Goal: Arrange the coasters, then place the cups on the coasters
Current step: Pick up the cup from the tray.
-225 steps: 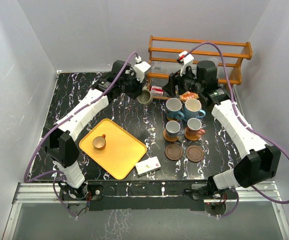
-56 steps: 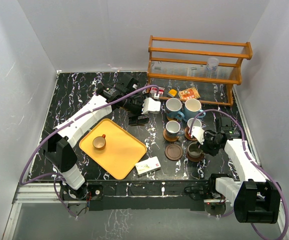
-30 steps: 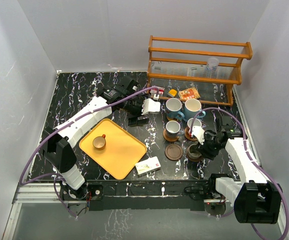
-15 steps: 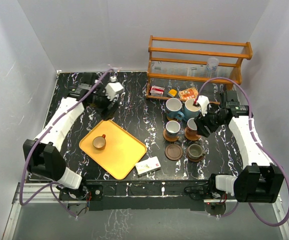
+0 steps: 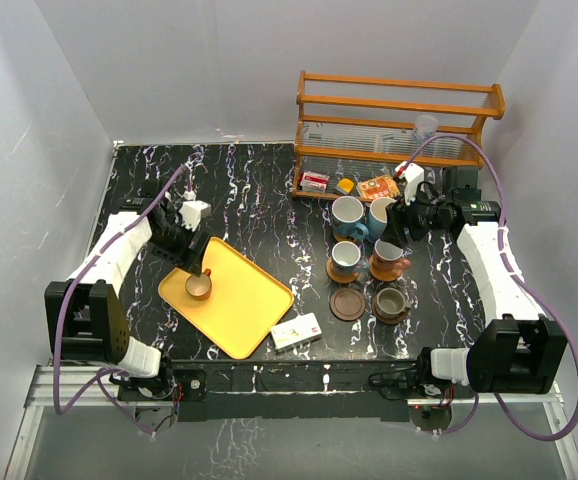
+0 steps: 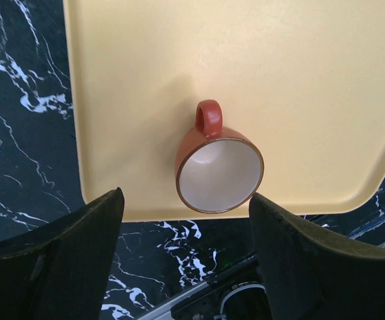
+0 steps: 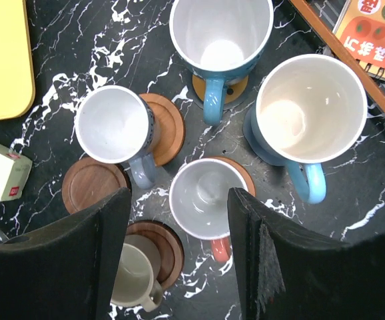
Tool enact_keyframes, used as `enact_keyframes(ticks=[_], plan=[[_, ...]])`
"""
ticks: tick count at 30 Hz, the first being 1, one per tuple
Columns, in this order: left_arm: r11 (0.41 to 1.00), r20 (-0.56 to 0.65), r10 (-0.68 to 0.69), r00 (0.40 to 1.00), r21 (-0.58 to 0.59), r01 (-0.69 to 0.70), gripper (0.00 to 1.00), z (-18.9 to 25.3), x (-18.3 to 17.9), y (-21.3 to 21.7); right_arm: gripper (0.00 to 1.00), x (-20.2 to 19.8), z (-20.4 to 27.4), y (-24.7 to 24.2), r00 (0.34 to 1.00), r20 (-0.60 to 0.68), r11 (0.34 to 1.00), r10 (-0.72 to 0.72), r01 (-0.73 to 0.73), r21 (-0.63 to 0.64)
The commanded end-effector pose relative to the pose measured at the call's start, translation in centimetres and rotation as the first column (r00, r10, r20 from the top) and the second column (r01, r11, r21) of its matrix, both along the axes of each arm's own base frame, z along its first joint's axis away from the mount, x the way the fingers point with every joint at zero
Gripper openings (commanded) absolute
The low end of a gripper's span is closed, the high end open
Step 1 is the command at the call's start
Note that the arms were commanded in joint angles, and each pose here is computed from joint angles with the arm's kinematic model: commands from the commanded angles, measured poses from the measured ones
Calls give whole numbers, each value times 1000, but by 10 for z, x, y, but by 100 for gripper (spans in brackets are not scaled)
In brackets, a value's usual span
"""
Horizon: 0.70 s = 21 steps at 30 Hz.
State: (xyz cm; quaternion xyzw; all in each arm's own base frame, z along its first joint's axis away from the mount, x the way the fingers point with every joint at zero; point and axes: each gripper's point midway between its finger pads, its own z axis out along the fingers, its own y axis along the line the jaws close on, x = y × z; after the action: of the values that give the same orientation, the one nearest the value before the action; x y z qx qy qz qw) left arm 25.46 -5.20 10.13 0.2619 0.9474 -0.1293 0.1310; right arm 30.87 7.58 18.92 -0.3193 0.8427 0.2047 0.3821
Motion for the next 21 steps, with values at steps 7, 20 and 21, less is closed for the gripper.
enact_keyframes(ticks=[7, 20, 21], plan=[[999, -94, 26, 995, 37, -23, 51, -25, -19, 6, 57, 16, 3, 12, 997, 67, 994, -25, 17, 111], [999, -121, 30, 992, 16, -28, 36, -47, -21, 2, 57, 17, 5, 9, 995, 80, 993, -56, 47, 108], [999, -119, 31, 992, 14, -30, 35, -47, -20, 2, 57, 17, 4, 9, 995, 81, 993, -57, 48, 107]])
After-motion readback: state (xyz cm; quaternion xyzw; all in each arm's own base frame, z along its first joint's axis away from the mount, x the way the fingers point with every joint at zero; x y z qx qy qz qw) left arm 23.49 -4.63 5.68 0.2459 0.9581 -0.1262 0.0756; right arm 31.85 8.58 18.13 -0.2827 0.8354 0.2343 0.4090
